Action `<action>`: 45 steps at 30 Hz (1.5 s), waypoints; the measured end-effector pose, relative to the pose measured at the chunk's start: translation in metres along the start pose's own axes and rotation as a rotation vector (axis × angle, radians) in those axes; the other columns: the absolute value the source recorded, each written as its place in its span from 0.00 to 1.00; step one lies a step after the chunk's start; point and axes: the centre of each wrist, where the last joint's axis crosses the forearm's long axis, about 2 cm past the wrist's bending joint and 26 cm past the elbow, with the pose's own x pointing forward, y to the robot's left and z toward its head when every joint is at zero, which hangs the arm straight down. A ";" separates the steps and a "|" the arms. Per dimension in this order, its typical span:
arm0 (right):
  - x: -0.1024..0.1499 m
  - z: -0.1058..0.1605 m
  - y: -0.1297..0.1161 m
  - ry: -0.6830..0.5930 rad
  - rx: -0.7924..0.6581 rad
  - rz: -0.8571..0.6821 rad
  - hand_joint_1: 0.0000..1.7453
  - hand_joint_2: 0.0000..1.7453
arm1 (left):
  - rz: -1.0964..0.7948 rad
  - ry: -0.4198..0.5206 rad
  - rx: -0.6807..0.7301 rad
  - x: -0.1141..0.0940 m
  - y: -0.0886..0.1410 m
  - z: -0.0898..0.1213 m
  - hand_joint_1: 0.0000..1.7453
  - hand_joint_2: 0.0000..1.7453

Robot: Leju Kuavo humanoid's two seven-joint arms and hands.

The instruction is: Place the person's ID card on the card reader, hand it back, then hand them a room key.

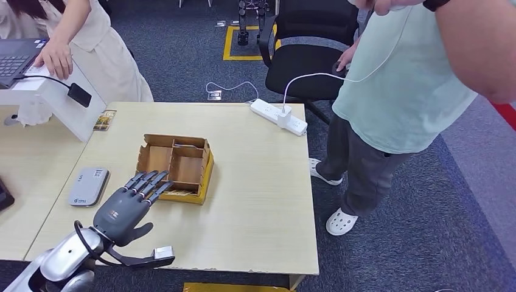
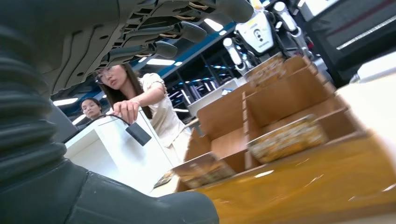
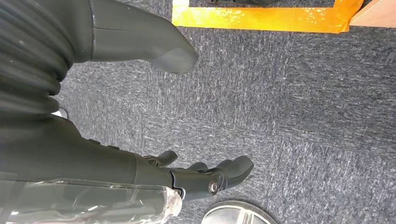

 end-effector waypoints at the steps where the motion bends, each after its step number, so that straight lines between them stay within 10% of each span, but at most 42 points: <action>1: 0.000 0.000 0.000 0.001 -0.001 -0.001 0.00 1.00 | 0.002 0.010 0.012 0.007 -0.001 -0.004 0.00 1.00; 15: -0.003 0.001 -0.001 0.013 -0.016 -0.010 0.00 1.00 | 0.003 0.110 0.086 0.047 -0.004 -0.031 0.00 1.00; 25: -0.006 0.005 0.005 0.025 -0.009 -0.010 0.00 1.00 | -0.034 0.392 0.166 0.039 0.008 -0.042 0.00 1.00; 45: -0.006 0.005 0.004 0.025 -0.014 -0.006 0.00 1.00 | 0.066 0.489 0.110 0.034 -0.006 -0.046 0.00 1.00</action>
